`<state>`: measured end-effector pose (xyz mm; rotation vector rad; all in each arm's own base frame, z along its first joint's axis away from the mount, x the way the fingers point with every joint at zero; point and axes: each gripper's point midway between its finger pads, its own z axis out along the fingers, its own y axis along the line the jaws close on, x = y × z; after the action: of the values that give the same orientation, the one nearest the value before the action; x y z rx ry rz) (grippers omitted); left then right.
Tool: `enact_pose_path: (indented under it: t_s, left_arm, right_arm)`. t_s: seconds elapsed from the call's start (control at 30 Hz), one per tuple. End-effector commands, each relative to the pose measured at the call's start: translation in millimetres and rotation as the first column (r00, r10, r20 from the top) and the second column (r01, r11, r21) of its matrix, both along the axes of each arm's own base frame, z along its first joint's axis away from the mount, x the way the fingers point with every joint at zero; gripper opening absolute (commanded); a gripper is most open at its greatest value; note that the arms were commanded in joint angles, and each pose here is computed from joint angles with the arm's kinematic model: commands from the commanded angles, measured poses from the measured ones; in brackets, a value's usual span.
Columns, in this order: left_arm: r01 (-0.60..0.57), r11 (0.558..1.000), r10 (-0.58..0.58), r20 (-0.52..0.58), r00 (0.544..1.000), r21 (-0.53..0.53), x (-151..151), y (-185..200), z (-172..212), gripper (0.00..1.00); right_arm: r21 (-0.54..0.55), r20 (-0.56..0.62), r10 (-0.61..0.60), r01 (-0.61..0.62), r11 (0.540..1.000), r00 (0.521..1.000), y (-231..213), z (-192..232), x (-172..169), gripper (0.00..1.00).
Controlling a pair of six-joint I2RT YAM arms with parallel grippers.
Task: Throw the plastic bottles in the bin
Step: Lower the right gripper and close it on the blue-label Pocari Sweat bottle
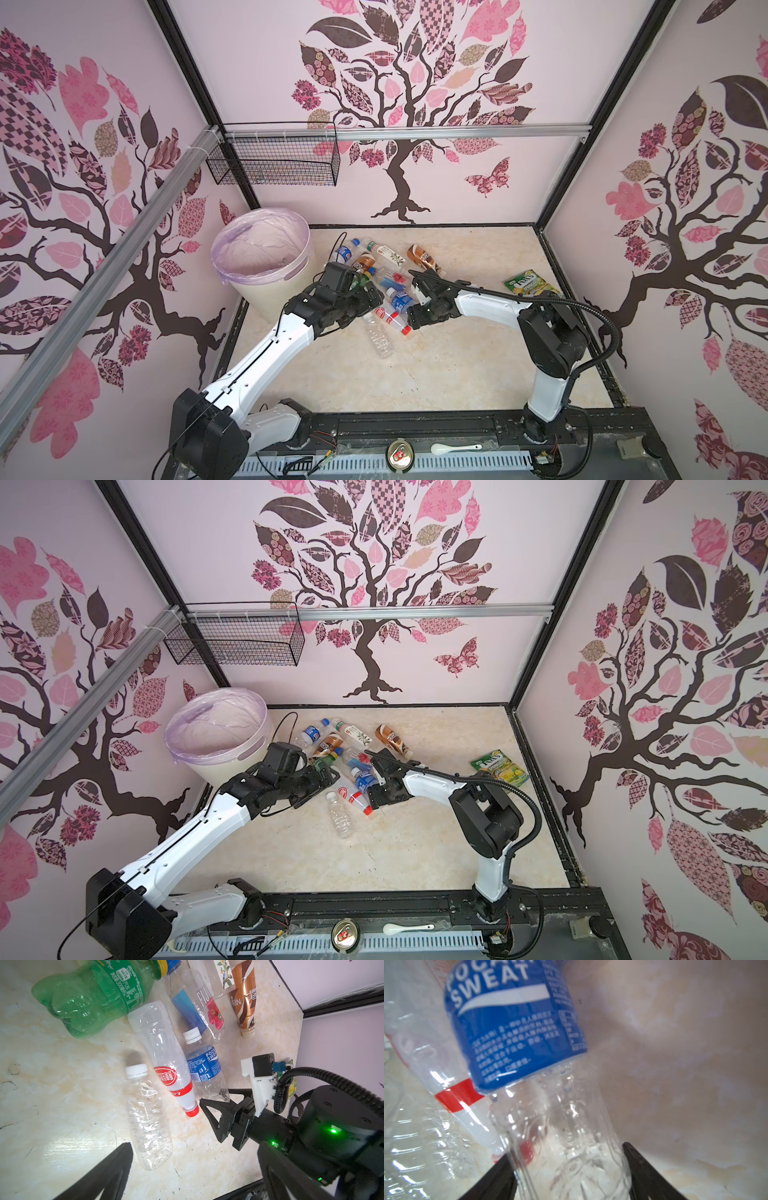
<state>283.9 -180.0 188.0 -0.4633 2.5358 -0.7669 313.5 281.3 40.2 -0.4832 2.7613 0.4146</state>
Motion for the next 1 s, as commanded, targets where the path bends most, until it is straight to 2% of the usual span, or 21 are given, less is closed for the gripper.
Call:
enact_pose_path:
  t_s: [0.0, 0.2, 0.4, 0.8, 0.97]
  left_arm:
    - [-0.009, 1.0, 0.009, 0.008, 1.0, 0.001, -0.2, 5.1, 1.4, 0.98]
    - [-0.012, 1.0, 0.012, 0.007, 1.0, 0.008, 0.2, 8.5, -1.1, 0.98]
    - [-0.023, 1.0, 0.024, 0.027, 0.999, -0.008, 8.2, 6.8, 4.2, 0.98]
    - [-0.046, 0.998, 0.047, 0.032, 0.998, -0.035, 27.8, -2.9, 13.1, 0.98]
    - [-0.076, 0.994, 0.081, 0.048, 0.996, -0.083, 41.9, -10.2, 25.1, 0.98]
  right_arm:
    - [-0.001, 0.005, 0.009, -0.009, 1.0, 1.0, 6.5, -0.7, 5.5, 0.73]
    - [-0.003, 0.008, 0.014, -0.014, 1.0, 1.0, 6.4, -0.1, 5.6, 0.62]
    - [0.011, 0.02, 0.004, -0.004, 1.0, 1.0, 1.5, 7.1, -0.1, 0.58]
    - [0.027, 0.084, -0.008, 0.006, 1.0, 0.996, -12.3, 42.2, -8.5, 0.56]
    - [0.05, 0.113, -0.024, 0.018, 0.999, 0.993, -16.4, 60.8, -11.0, 0.56]
